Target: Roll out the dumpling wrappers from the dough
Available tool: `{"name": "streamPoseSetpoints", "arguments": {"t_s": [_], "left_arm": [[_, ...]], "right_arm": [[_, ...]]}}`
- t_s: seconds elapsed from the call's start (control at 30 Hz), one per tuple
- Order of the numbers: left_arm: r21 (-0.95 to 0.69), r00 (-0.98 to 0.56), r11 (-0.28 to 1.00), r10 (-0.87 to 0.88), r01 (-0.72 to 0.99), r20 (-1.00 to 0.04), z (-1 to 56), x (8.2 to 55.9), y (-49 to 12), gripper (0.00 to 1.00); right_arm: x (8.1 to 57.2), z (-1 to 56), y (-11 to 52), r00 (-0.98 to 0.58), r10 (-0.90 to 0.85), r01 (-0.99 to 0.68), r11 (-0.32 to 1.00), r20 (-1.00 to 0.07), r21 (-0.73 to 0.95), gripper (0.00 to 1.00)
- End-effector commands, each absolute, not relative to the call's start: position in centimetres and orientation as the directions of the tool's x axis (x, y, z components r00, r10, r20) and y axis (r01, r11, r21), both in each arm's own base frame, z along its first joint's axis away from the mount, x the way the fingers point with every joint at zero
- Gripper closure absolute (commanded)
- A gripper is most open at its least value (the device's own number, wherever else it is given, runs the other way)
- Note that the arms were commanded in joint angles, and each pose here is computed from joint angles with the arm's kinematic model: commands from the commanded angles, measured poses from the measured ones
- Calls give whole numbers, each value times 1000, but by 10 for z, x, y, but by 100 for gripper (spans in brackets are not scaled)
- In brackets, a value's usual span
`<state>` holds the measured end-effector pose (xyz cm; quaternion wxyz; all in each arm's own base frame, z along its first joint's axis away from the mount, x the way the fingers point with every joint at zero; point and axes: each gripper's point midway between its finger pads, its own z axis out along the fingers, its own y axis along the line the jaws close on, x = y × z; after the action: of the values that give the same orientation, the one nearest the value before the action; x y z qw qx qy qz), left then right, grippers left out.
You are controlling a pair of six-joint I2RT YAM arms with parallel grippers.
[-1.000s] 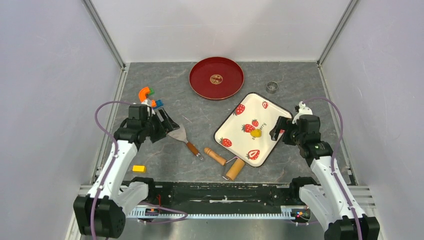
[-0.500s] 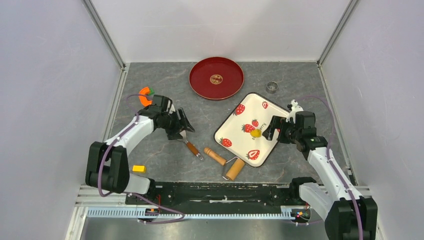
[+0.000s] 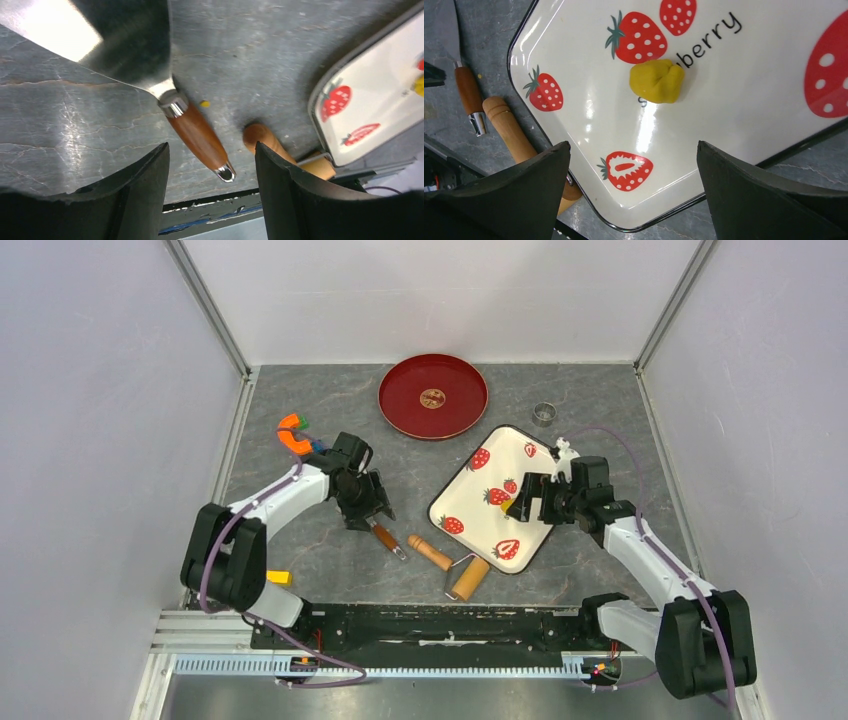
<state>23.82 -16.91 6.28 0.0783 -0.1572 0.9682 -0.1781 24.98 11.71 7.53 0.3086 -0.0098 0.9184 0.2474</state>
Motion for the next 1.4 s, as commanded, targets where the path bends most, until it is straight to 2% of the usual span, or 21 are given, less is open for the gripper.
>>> {"name": "streamPoseSetpoints", "arguments": {"t_s": [0.0,0.27,0.33,0.43,0.53,0.73,1.0,1.23,1.27,1.3,1.37], "left_arm": [[-291,-922,888,-384,-356,-45,44,239,-165,33],[-199,-938,919,-345,-341,11,15,237,-158,41],[-181,-944,928,-330,-327,11,10,236,-155,46],[-168,-949,936,-314,-309,-6,11,237,-150,76],[-158,-945,934,-326,-319,-16,15,240,-141,98],[-171,-914,904,-403,-392,-39,25,244,-107,98],[-174,-812,812,-576,-557,-93,37,242,-24,98],[-141,-789,794,-606,-592,-101,40,249,11,97],[-143,-788,793,-607,-592,-100,40,250,11,94],[-148,-788,793,-607,-592,-101,41,252,11,86],[-160,-793,797,-600,-582,-106,43,256,11,50]], "right_arm": [[269,100,135,-765,119,-248,853,-633,459,2],[272,102,141,-770,106,-261,848,-629,462,2],[273,104,142,-769,105,-263,848,-631,461,2],[276,108,144,-760,100,-275,846,-642,456,2],[278,112,146,-753,89,-290,844,-651,451,2],[282,115,149,-750,79,-304,841,-657,448,2],[291,124,157,-746,85,-318,826,-660,466,2],[304,136,160,-728,84,-335,822,-680,461,2],[305,137,161,-727,82,-339,821,-682,460,2],[306,138,161,-725,78,-343,821,-684,457,2],[307,138,160,-724,69,-342,828,-686,445,2]]}}
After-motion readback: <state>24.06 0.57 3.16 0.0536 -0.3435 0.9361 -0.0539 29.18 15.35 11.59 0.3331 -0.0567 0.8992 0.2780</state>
